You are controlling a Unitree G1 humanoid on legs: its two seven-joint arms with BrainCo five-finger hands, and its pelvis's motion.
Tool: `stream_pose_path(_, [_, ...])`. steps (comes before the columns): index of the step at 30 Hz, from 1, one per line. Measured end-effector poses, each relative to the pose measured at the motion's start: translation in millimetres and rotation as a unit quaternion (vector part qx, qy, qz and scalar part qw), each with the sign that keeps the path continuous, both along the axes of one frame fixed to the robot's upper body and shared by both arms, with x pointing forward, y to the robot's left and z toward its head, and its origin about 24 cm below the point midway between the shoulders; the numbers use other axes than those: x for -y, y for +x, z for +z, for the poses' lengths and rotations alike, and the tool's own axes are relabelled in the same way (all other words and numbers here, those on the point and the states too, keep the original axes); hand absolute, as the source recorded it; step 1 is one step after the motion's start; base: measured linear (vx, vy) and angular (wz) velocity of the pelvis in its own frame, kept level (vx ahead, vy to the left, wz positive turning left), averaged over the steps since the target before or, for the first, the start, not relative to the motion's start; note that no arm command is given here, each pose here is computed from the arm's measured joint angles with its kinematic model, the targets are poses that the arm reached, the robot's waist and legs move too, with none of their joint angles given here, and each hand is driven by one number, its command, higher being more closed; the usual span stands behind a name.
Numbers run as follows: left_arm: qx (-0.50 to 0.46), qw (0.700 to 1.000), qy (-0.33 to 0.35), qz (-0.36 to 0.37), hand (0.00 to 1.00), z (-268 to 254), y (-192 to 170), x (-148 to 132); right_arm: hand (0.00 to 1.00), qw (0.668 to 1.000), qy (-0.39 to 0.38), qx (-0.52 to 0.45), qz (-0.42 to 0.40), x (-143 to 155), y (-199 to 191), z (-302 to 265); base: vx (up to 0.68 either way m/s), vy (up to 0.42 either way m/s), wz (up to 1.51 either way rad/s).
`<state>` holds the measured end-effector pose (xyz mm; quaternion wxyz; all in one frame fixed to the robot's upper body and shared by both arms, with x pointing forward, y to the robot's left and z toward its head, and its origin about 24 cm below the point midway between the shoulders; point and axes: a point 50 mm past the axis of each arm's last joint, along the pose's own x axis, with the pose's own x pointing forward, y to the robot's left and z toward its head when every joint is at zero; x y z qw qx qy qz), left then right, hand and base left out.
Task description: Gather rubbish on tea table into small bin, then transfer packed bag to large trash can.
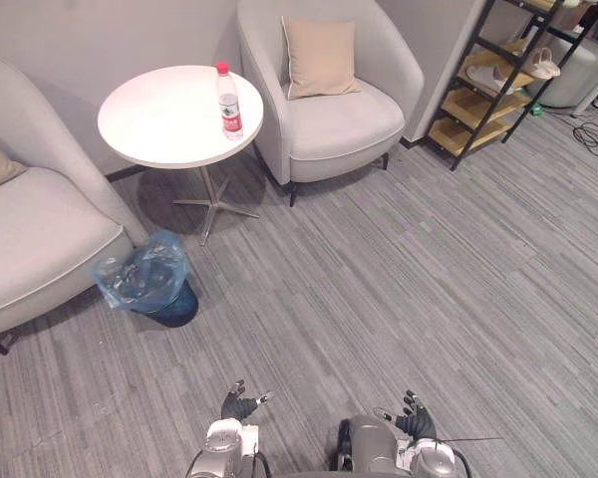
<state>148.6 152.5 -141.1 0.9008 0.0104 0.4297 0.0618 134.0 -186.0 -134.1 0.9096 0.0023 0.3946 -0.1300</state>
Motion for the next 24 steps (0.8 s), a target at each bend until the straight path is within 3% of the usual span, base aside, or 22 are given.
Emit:
stream_pose_path(4, [-0.016, 0.999, -0.033, 0.017, 0.0, -4.2, -4.8, 19.8, 0.0, 1.0, -0.026, 0.003, 0.014, 12.1, 10.9, 3.2, 0.44, -0.266, 0.26])
stream_pose_path(12, [0.035, 0.998, -0.037, 0.044, 0.0, 8.3, 11.4, 12.9, 0.0, 0.999, -0.026, -0.031, -0.003, 9.5, -7.4, -4.5, 0.32, -0.119, 0.4])
stream_pose_path(17, [0.034, 0.998, -0.034, 0.028, 0.0, 8.2, 12.7, 15.5, 0.0, 0.998, -0.026, -0.052, -0.014, 9.8, -11.0, -9.5, 0.38, 0.111, 0.04])
stream_pose_path(20, [0.031, 0.999, -0.016, 0.025, 0.0, 7.7, 15.1, 3.4, 0.0, 0.998, -0.011, -0.067, -0.007, -4.0, -12.9, -13.9, 0.44, 0.161, 0.01])
stream_pose_path(24, [0.01, 1.0, -0.003, 0.017, 0.0, 2.3, 7.6, -3.3, 0.0, 0.998, -0.012, -0.059, -0.023, 0.8, -10.2, -11.9, 0.41, 0.169, 0.16])
